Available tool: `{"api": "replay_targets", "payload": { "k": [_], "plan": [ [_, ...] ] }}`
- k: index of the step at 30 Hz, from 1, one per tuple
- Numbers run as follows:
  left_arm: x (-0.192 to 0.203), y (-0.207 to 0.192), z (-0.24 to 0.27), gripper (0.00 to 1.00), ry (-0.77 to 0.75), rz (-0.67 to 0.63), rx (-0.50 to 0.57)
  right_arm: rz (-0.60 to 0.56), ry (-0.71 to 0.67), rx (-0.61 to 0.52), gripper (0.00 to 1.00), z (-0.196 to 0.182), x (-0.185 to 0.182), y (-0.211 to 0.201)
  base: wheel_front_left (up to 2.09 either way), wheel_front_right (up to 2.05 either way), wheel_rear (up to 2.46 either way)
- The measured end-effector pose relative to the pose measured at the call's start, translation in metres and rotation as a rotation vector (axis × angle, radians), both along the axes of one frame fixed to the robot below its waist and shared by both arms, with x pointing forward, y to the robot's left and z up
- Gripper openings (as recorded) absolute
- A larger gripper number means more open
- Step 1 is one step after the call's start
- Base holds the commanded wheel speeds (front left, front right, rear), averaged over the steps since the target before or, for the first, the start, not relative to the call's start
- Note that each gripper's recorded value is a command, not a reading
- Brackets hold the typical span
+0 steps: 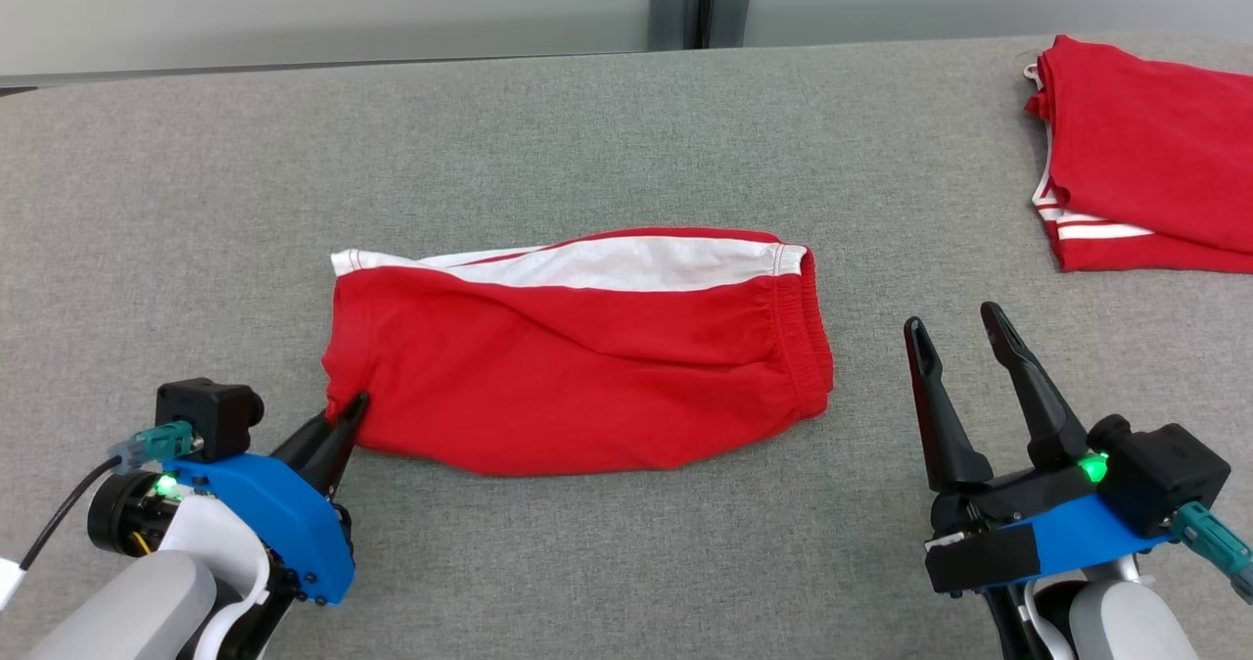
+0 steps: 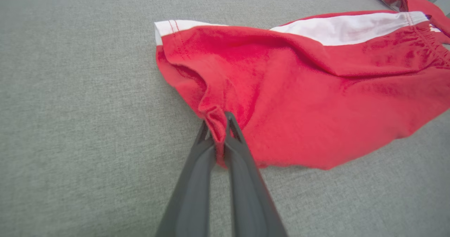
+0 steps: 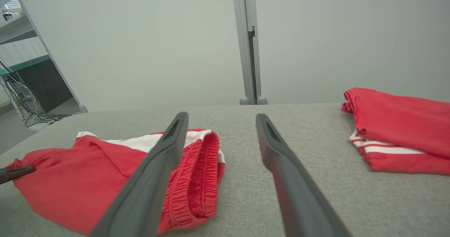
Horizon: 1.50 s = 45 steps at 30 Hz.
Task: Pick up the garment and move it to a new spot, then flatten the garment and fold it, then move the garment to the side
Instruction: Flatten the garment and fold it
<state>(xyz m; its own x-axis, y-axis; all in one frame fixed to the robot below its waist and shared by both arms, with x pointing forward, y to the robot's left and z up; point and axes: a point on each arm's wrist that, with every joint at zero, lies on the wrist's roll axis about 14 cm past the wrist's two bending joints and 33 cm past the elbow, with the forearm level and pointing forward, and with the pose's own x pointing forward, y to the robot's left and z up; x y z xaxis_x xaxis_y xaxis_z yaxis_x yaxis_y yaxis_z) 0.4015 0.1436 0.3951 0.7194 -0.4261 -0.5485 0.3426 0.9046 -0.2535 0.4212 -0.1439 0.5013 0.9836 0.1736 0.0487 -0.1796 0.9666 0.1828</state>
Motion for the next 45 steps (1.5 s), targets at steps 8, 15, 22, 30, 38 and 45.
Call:
{"api": "replay_targets", "payload": {
  "k": [8,15,22,30,38,45],
  "plan": [
    [0.014,0.013,0.011,1.0,-0.135,0.074,0.035,-0.002,-0.008,-0.002,1.0,0.004,0.0,-0.001,0.0,0.0,0.0],
    [0.028,0.026,0.041,1.0,-0.34,0.165,0.053,0.004,-0.023,-0.005,1.0,0.01,0.0,0.001,0.0,0.0,0.0],
    [0.028,0.034,0.067,1.0,-0.459,0.234,0.072,0.021,-0.034,-0.002,1.0,0.015,-0.001,0.007,0.0,0.0,0.0],
    [0.017,0.045,0.109,1.0,-0.621,0.326,0.05,0.023,-0.057,0.002,1.0,0.023,-0.004,0.008,0.0,0.0,0.0],
    [-0.008,0.058,0.117,1.0,-0.679,0.389,0.074,0.002,-0.061,-0.006,1.0,0.025,-0.014,0.002,0.0,0.0,0.0],
    [-0.03,0.062,0.114,1.0,-0.69,0.429,0.079,-0.028,-0.049,-0.016,1.0,0.021,-0.024,-0.007,0.0,0.0,0.0]
  ]
}}
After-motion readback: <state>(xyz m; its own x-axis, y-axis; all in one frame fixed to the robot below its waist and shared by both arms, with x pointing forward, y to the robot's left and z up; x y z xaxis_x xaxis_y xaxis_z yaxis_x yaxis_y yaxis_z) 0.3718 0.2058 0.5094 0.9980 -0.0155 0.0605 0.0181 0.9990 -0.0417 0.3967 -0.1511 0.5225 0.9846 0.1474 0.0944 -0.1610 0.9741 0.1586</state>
